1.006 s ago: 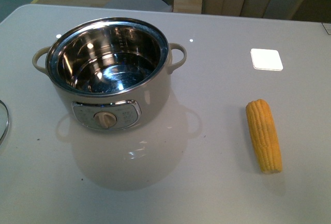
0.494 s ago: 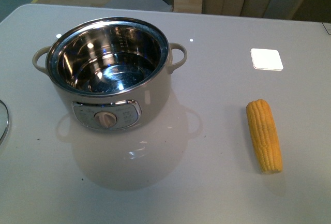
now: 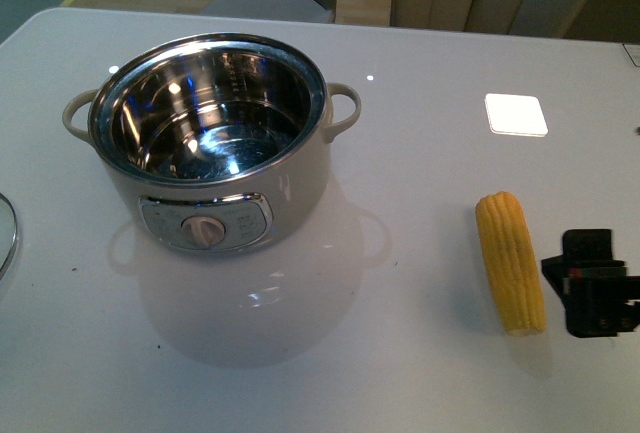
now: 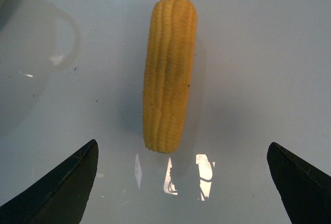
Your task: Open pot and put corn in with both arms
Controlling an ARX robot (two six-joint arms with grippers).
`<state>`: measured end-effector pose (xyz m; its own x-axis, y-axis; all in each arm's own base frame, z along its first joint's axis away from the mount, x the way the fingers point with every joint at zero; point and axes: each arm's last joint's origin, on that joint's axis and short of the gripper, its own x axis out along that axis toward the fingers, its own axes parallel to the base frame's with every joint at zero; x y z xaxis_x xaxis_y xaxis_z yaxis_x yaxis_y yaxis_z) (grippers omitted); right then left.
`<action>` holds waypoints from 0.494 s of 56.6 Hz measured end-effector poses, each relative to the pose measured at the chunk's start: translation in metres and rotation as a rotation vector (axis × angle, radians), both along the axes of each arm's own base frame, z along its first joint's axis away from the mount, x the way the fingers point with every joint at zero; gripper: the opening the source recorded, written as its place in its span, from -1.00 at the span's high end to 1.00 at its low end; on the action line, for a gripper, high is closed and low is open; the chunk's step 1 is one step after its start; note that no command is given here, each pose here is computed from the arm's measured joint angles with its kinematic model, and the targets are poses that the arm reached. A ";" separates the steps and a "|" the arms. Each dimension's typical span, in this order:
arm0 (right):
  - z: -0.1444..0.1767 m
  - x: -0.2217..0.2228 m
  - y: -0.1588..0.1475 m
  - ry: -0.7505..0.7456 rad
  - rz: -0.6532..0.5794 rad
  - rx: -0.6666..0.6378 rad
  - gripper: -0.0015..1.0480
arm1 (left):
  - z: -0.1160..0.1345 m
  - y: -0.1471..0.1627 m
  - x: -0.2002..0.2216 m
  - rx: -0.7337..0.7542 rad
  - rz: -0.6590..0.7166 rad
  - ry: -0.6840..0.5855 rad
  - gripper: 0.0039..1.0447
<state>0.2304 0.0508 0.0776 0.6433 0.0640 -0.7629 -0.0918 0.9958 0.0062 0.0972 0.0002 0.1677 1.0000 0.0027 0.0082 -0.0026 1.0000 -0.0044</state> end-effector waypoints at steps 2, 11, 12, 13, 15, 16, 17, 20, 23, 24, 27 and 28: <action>-0.004 0.004 0.003 0.012 0.008 -0.004 -0.83 | 0.000 0.000 0.000 0.000 0.000 0.000 -0.87; -0.022 0.023 0.013 0.062 0.021 -0.034 -0.83 | 0.000 0.000 0.000 0.000 0.000 0.000 -0.87; -0.023 0.024 0.013 0.064 0.020 -0.037 -0.83 | 0.000 0.000 0.000 0.000 0.000 0.000 -0.87; -0.026 0.027 0.014 0.070 0.017 -0.042 -0.83 | 0.000 0.000 0.000 0.000 0.000 0.000 -0.87; -0.029 0.029 0.015 0.078 0.017 -0.047 -0.83 | 0.000 0.000 0.000 0.000 0.000 0.000 -0.87; -0.030 0.030 0.015 0.080 0.016 -0.049 -0.83 | 0.000 0.000 0.000 0.000 0.000 0.000 -0.87; -0.032 0.031 0.015 0.086 0.016 -0.056 -0.83 | 0.000 0.000 0.000 0.000 0.000 0.000 -0.87; -0.038 0.035 0.016 0.100 0.018 -0.072 -0.83 | 0.000 0.000 0.000 0.000 0.000 0.000 -0.87; -0.042 0.038 0.017 0.109 0.018 -0.079 -0.83 | 0.000 0.000 0.000 0.000 0.000 0.000 -0.87; -0.044 0.039 0.017 0.113 0.018 -0.080 -0.83 | 0.000 0.000 0.000 0.000 0.000 0.000 -0.87; -0.048 0.042 0.017 0.121 0.017 -0.084 -0.83 | 0.000 0.000 0.000 0.000 0.000 0.000 -0.87; -0.049 0.044 0.018 0.123 0.016 -0.085 -0.83 | 0.000 0.000 0.000 0.000 0.000 0.000 -0.87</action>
<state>0.2742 0.0684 0.0286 0.5438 0.0053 -0.8392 -0.1112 0.9916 -0.0659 0.0972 0.0002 0.1677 1.0000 0.0027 0.0082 -0.0026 1.0000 -0.0044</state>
